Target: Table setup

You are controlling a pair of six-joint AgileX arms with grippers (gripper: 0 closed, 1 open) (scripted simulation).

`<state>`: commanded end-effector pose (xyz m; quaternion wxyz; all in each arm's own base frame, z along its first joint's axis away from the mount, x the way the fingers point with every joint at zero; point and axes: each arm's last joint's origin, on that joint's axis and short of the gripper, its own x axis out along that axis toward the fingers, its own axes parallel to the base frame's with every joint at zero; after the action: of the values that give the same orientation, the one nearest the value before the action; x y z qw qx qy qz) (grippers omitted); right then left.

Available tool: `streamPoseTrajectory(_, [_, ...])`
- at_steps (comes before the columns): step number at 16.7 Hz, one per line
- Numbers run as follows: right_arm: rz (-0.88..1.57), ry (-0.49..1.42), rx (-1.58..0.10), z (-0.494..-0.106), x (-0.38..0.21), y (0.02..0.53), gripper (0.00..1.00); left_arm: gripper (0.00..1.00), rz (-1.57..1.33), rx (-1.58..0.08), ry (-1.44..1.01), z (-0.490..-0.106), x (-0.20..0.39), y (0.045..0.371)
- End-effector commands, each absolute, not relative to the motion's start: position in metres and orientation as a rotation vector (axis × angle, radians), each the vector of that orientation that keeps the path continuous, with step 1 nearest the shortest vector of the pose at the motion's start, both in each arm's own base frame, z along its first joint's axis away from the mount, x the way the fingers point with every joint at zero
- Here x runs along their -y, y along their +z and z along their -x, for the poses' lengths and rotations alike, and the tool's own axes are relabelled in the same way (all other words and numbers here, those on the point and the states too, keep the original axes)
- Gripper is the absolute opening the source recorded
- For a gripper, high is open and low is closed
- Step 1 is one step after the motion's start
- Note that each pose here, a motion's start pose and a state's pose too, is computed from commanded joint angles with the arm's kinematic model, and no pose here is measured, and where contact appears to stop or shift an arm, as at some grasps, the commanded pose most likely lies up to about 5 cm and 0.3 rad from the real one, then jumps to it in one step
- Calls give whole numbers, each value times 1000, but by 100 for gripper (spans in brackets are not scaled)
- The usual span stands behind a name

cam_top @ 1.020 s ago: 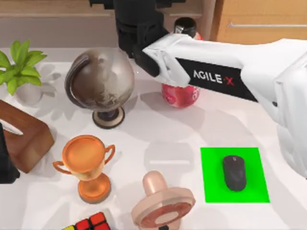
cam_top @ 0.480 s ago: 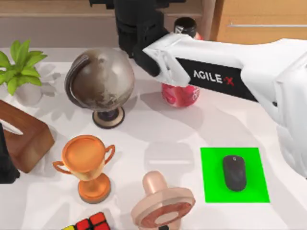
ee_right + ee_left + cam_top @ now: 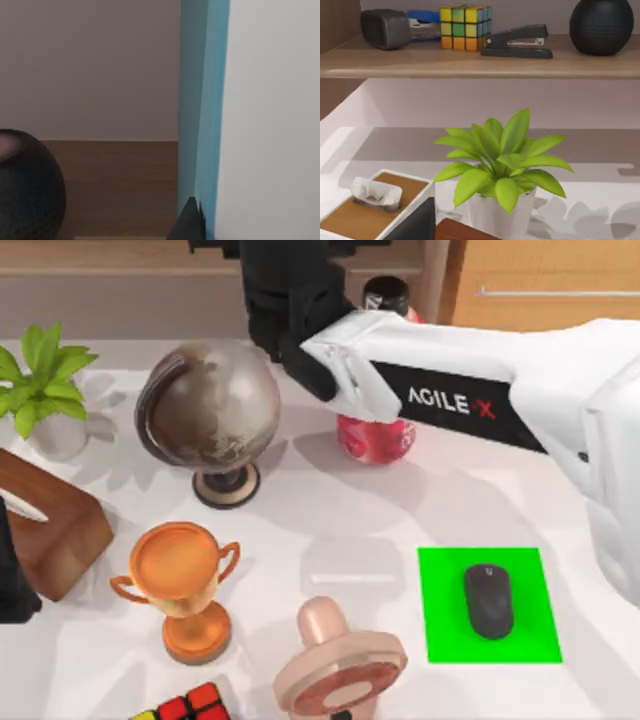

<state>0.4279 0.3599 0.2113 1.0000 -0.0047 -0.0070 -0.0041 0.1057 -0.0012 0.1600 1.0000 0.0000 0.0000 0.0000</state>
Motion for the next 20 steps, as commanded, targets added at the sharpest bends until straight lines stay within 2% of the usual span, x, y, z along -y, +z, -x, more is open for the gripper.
streamPoseTrajectory(6, [11, -3, 11, -395, -361, 220, 0, 100, 0, 0, 0, -106, 1, 160])
streamPoseTrajectory(13, [0, 6, 6, -396, -356, 222, 0, 100, 0, 0, 0, -106, 1, 160])
streamPoseTrajectory(20, [-182, 235, -102, -364, -308, 254, 0, 100, 0, 0, 0, -106, 1, 160])
